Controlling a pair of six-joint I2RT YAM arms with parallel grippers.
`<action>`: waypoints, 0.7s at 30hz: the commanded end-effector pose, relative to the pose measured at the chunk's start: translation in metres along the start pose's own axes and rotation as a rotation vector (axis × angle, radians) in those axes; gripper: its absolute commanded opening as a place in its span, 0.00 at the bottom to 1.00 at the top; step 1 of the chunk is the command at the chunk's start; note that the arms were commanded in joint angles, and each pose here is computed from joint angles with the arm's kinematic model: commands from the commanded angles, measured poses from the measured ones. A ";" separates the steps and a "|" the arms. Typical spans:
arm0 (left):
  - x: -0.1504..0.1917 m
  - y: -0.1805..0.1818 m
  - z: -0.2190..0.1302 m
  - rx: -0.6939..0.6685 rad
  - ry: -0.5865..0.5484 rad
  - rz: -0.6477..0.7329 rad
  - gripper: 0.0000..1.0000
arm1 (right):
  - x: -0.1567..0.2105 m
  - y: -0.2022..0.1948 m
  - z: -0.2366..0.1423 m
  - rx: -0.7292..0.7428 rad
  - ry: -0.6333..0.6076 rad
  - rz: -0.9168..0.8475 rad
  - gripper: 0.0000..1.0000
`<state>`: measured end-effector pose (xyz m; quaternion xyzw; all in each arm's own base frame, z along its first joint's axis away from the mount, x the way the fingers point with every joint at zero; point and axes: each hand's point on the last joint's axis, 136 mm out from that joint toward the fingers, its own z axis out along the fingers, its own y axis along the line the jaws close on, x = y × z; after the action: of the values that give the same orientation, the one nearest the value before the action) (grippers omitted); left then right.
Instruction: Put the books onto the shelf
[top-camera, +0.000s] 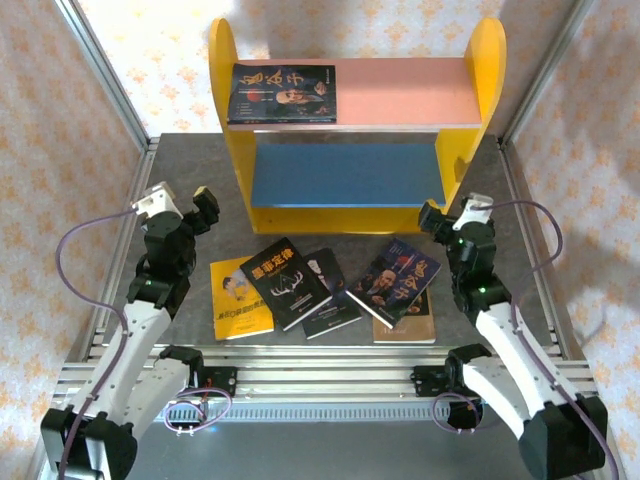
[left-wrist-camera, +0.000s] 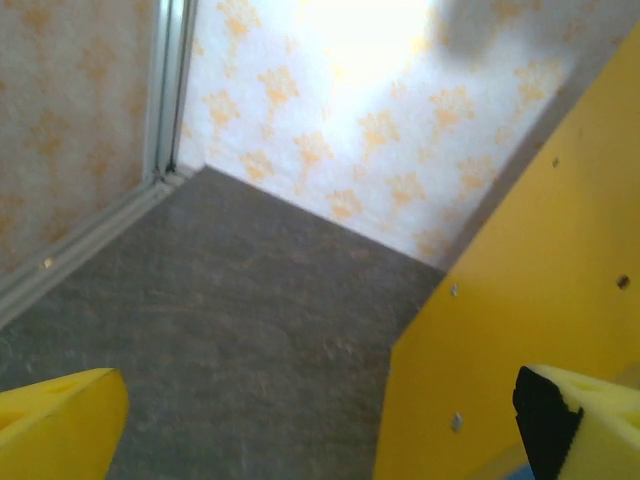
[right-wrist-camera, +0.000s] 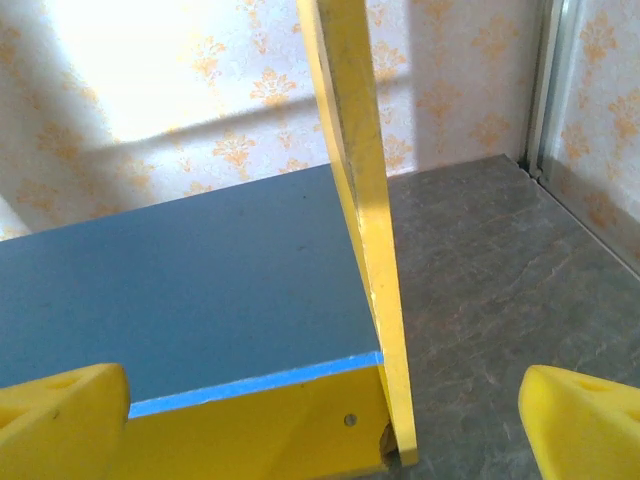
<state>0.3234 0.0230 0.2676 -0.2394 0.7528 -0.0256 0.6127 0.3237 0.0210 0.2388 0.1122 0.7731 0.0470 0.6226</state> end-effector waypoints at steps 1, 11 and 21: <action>0.043 0.019 -0.009 -0.140 0.216 0.007 0.99 | 0.018 0.003 -0.009 0.012 0.158 0.055 0.99; 0.081 0.005 -0.026 -0.113 0.363 -0.009 0.99 | 0.073 0.094 -0.012 -0.259 0.501 -0.036 0.92; 0.132 0.002 -0.043 -0.119 0.511 -0.041 0.99 | 0.145 0.192 -0.024 -0.445 0.659 -0.230 0.83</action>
<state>0.2816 -0.0423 0.1803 -0.2515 0.8682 -0.0702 0.4219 0.2928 0.2263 0.1428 -0.1217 0.9143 0.1743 0.3447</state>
